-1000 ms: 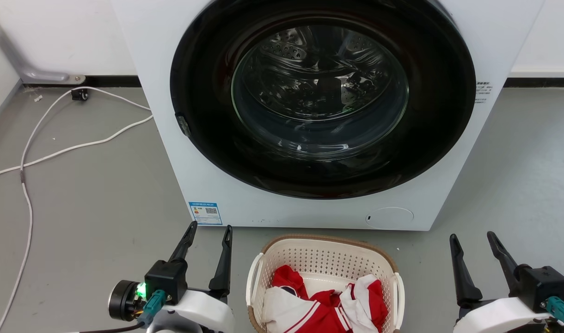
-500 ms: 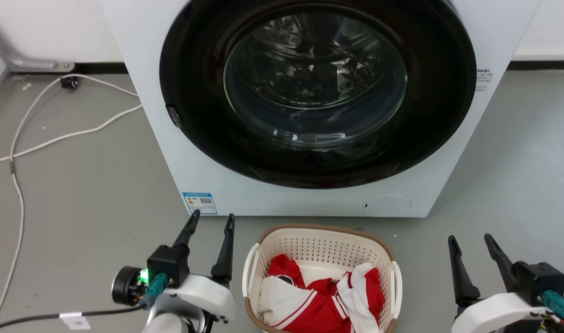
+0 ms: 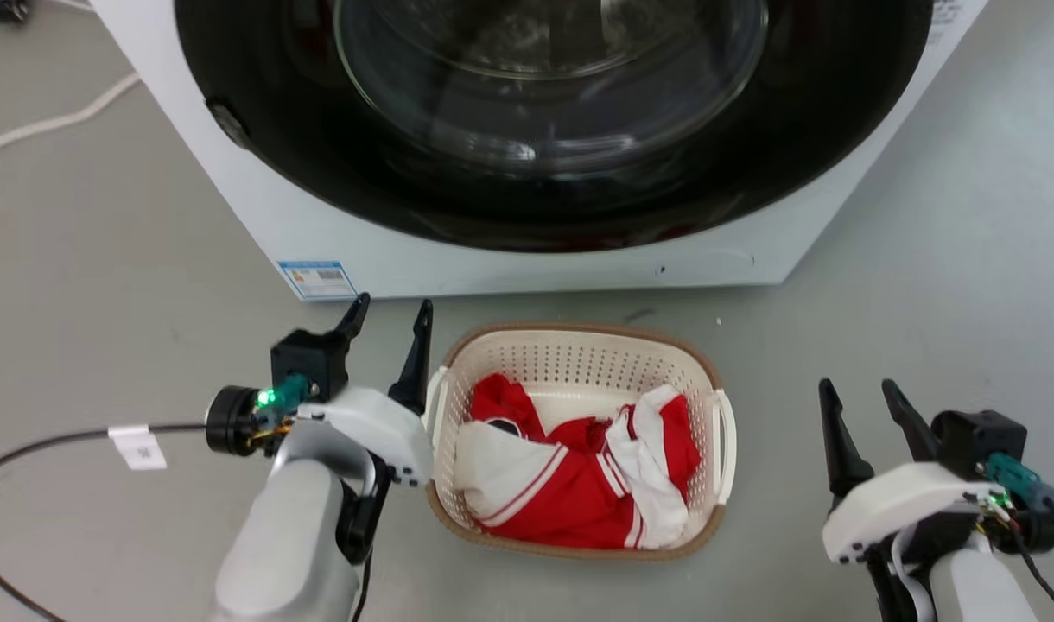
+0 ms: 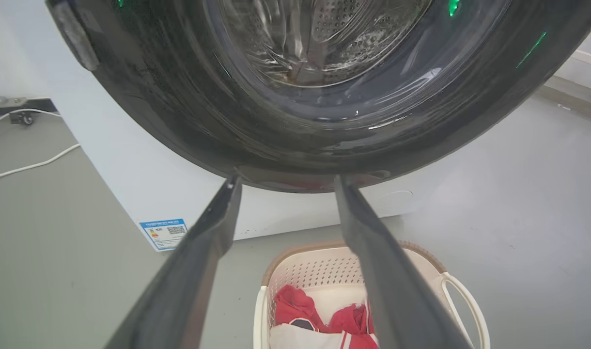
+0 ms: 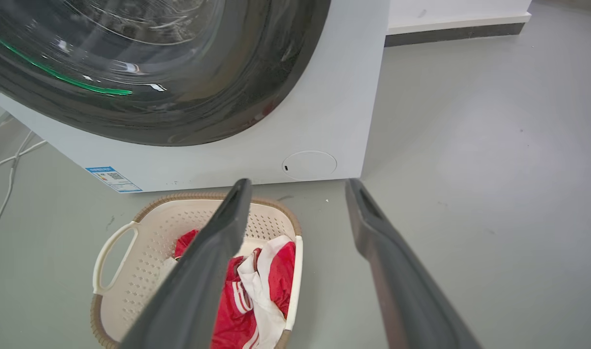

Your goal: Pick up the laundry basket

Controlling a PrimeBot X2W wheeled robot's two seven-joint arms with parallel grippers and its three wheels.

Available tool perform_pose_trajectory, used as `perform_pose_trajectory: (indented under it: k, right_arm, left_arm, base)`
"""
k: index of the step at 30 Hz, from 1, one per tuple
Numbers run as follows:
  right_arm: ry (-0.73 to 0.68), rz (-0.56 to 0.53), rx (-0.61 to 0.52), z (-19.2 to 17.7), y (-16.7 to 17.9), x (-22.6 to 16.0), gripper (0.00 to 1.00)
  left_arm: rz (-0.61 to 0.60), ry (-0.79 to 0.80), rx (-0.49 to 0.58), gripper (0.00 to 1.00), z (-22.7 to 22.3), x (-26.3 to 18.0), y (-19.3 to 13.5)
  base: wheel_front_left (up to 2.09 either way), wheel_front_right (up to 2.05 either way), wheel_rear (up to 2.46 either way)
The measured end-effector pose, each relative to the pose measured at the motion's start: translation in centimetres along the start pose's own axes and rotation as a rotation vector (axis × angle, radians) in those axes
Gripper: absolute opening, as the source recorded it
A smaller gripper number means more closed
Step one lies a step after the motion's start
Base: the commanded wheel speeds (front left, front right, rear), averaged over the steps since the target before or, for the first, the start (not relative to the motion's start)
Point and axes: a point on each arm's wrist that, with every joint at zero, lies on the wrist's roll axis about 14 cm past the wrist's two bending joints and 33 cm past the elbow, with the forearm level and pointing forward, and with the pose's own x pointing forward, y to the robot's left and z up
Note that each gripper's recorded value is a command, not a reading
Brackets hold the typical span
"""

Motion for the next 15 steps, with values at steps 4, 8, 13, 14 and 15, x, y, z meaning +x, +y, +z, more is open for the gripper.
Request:
perform_pose_trajectory:
  k: [4, 8, 13, 14, 15]
  right_arm:
    - [0.083, -0.01, 0.01, -2.7, -0.4, 2.0, 1.0]
    - [0.159, -0.014, 0.03, -5.2, -0.5, 3.8, 1.0]
    - [0.256, -0.022, 0.049, -8.8, -0.8, 5.2, 1.0]
    - [0.278, -0.023, 0.05, -9.6, -0.9, 5.3, 1.0]
    - [0.297, -0.022, 0.05, -10.2, -0.9, 5.5, 1.0]
  left_arm:
    - [-0.008, 0.126, -0.037, 1.0, -3.6, 2.2, 0.6]
    - [-0.016, 0.271, -0.059, 1.0, -7.8, 3.7, 1.2]
    - [-0.034, 0.448, -0.084, 1.0, -13.1, 4.6, 1.4]
    - [-0.039, 0.482, -0.088, 1.0, -14.1, 4.6, 1.4]
    - [-0.045, 0.511, -0.093, 1.0, -15.1, 4.6, 1.4]
  base:
    - [0.0, 0.0, 0.0]
    - [0.0, 0.0, 0.0]
    - [0.0, 0.0, 0.0]
    - [0.0, 0.0, 0.0]
    - [0.0, 0.0, 0.0]
